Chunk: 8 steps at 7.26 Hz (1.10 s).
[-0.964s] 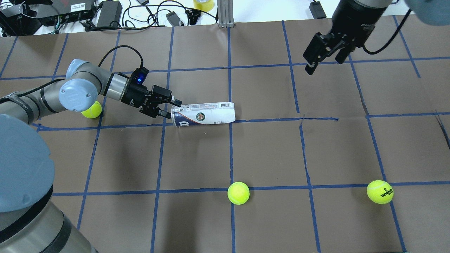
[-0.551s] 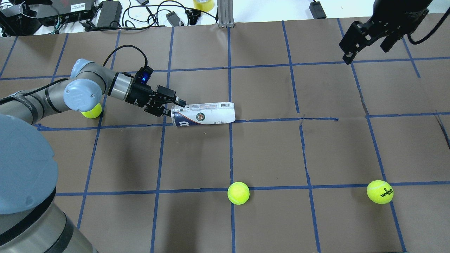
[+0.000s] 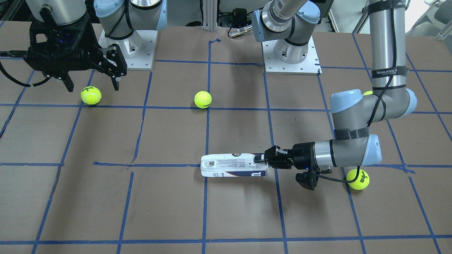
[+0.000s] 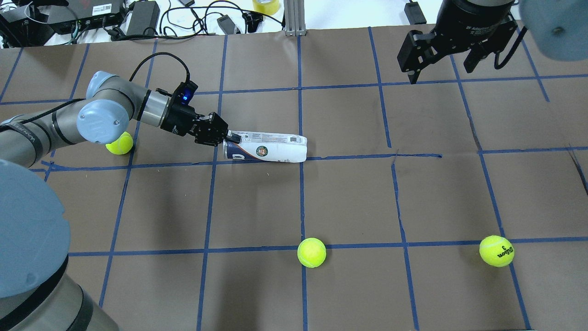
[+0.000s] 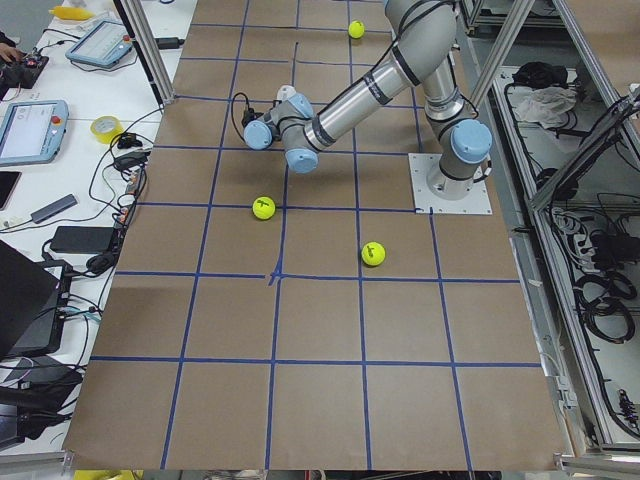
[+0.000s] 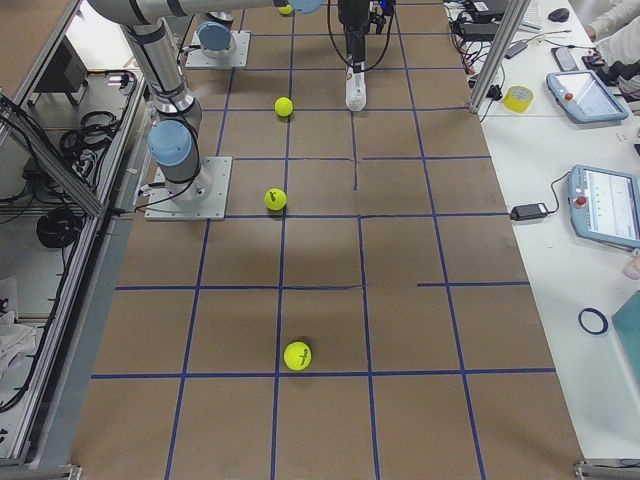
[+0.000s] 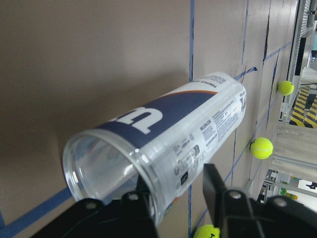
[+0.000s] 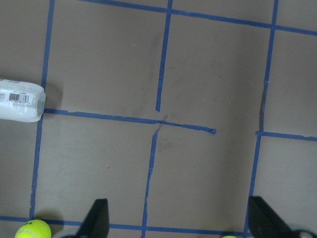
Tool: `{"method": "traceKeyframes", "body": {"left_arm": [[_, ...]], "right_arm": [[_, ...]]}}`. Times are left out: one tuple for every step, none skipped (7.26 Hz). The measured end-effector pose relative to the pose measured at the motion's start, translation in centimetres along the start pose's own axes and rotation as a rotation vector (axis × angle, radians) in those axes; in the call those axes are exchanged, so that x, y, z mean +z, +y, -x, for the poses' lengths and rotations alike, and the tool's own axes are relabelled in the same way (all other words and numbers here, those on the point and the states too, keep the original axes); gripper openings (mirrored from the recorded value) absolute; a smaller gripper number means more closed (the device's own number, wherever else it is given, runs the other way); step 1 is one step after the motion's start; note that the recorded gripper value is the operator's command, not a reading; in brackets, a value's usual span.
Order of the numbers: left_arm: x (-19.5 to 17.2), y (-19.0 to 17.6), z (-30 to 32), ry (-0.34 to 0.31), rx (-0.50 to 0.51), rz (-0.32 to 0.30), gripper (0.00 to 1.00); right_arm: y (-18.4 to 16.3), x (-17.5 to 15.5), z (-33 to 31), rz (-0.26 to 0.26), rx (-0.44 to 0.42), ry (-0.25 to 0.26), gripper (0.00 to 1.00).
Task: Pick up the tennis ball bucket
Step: 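Lift the tube with the left gripper and stand it upright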
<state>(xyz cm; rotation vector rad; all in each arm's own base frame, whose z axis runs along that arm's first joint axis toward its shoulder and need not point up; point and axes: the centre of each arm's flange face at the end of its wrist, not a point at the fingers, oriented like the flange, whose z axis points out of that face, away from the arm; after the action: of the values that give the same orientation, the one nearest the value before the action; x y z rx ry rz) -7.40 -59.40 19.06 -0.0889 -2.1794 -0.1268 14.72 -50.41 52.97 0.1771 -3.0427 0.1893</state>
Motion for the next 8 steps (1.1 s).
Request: {"method": "traceKeyframes", "body": {"left_arm": [[-1.3,0.3,-2.4,-0.02,-0.059,-0.021,0.0],[-2.6,0.8,-5.0,-0.036,-0.112,-0.046,0.0],[-4.0,1.5,-7.8,-0.046,-0.155,-0.075,0.0],[-5.0,2.3,-10.7,-0.055,-0.192,-0.103,0.0],[-5.3,2.9,-14.1,-0.07,-0.214,-0.122,0.0],[-5.2,3.0,-18.3,-0.128,-0.223,-0.142,0.0],[-4.5,2.7,-22.3,-0.252,-0.203,-0.165,0.0],[-3.3,2.6,-25.7,-0.406,-0.159,-0.184,0.0]], "right_arm": [[-0.3,0.3,0.2,-0.034,0.019,0.011,1.0],[-0.3,0.7,0.3,-0.045,0.031,0.01,1.0],[-0.1,1.2,0.3,-0.044,0.034,0.006,1.0],[0.0,1.1,0.3,-0.05,0.034,0.003,1.0],[0.1,0.7,0.2,-0.058,0.035,-0.002,1.0],[0.2,0.4,0.4,-0.066,0.039,-0.024,1.0],[0.1,0.3,0.5,-0.071,0.042,-0.06,1.0],[0.1,0.2,0.5,-0.074,0.042,-0.078,1.0]]}}
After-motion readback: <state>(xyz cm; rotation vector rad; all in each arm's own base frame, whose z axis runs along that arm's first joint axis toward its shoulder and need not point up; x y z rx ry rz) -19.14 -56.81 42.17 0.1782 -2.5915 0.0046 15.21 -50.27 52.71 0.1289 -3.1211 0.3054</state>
